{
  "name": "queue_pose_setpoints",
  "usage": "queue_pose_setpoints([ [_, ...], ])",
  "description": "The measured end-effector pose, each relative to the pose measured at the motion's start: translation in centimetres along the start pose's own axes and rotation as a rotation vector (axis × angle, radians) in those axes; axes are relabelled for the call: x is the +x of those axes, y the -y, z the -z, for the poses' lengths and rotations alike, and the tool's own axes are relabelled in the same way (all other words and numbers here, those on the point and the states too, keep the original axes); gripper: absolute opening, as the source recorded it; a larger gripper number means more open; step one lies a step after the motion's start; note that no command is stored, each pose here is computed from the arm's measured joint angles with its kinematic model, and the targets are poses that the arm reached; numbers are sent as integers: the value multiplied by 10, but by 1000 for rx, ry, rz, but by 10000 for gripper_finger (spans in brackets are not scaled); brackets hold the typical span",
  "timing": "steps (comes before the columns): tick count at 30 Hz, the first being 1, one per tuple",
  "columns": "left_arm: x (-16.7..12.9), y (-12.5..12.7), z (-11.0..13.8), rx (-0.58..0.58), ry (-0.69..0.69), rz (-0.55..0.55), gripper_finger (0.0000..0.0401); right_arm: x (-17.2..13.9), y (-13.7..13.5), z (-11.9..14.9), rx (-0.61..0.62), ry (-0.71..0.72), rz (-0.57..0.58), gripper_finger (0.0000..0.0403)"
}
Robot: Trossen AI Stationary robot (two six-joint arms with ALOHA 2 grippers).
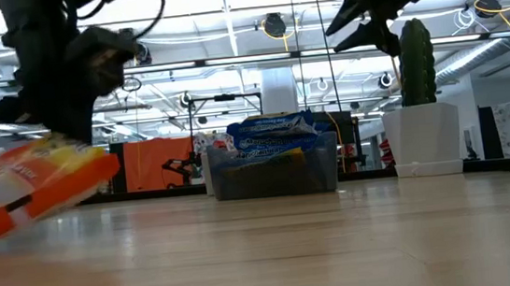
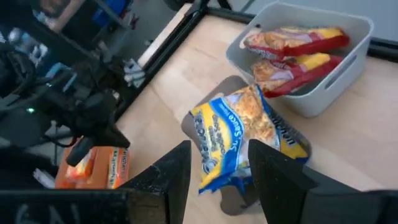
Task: Sort Maruchan noodles
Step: Put the orange noodle pack into the orange bin
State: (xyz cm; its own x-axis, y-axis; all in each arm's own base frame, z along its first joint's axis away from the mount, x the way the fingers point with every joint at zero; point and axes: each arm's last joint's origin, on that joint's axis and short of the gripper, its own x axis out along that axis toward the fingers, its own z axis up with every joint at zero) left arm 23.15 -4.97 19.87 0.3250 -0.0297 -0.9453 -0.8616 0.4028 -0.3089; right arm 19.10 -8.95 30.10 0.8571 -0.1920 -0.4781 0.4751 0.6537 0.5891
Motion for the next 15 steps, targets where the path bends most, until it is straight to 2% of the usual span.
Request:
queue_pose_setpoints([
  [3,-20,-7,-10,-5,74,49,2,1,-6,0,34,29,-10,155],
  [9,-54,-20,-27,15,209,158,1,3,-29,3,109,98,-111,155],
  [15,-73,-31,-42,111,311,208,1,7,-56,18,122,200,-95,155],
])
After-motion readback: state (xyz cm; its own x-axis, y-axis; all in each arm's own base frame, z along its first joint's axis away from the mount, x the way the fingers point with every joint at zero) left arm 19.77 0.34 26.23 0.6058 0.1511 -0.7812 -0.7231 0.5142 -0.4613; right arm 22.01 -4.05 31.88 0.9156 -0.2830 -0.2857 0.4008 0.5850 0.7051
